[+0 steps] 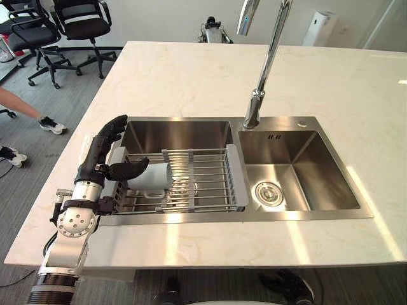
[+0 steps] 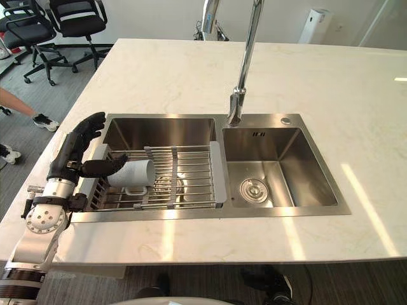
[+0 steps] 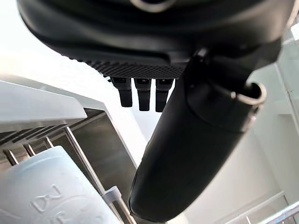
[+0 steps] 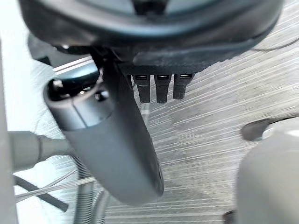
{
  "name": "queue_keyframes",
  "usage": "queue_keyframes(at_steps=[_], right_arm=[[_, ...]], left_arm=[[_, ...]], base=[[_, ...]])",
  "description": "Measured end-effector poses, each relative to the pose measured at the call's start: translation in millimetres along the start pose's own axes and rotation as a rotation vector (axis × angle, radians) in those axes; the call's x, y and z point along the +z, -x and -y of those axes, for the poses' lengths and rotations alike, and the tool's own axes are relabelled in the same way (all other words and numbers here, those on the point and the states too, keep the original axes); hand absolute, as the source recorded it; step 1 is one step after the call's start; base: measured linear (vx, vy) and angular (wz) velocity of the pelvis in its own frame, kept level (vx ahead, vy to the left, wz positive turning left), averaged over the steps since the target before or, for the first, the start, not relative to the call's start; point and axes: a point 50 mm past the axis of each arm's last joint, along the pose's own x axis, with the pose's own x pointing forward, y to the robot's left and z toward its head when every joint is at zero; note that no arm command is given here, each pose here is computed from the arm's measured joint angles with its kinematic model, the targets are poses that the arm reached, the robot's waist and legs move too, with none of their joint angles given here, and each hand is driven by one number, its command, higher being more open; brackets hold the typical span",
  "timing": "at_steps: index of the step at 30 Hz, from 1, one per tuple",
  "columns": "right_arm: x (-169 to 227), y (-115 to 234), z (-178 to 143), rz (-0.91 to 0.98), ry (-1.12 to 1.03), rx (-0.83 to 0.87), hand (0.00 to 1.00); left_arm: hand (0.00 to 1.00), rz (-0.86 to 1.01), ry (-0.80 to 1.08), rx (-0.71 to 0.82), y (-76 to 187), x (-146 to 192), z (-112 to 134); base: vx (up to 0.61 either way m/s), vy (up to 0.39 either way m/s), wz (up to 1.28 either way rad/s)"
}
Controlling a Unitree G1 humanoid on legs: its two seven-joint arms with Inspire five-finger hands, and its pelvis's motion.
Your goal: Walk over to the sink, pick up the cup, carry it to the dishwasher, place the cup inside the dishwasher, then close the dishwasher door
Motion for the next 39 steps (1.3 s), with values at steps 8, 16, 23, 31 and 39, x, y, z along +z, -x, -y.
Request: queue_keyframes(at_steps=[8, 16, 23, 31, 39], right_arm=[[-1, 2, 10, -0.008, 0.05, -0.003, 0.9], [-5, 4, 11, -0.019, 0.055, -0.004, 0.9], [5, -1, 6, 0.009, 0.058, 0.012, 0.9], [13, -4, -1, 0.027, 0.078, 0.034, 0.9], [-1, 0, 3, -0.017, 0.086, 0.024, 0.9]], left_arm=[[0.9, 0.003, -0.092, -0.052, -1, 2, -6], [0.9, 0.008, -0.255, -0.102, -2, 4, -11], [0.9, -0.043, -0.321, -0.265, 3, -10, 12], [0.9, -0.029, -0.326, -0.351, 2, -10, 30], [0.9, -0.031, -0.359, -0.396, 5, -14, 41]], base=[[-0.12, 0.046, -0.01], [-0.03, 0.026, 0.06], [0.1, -0.012, 0.02], [0.0, -0.023, -0.02], [-0.07, 0.005, -0.05]])
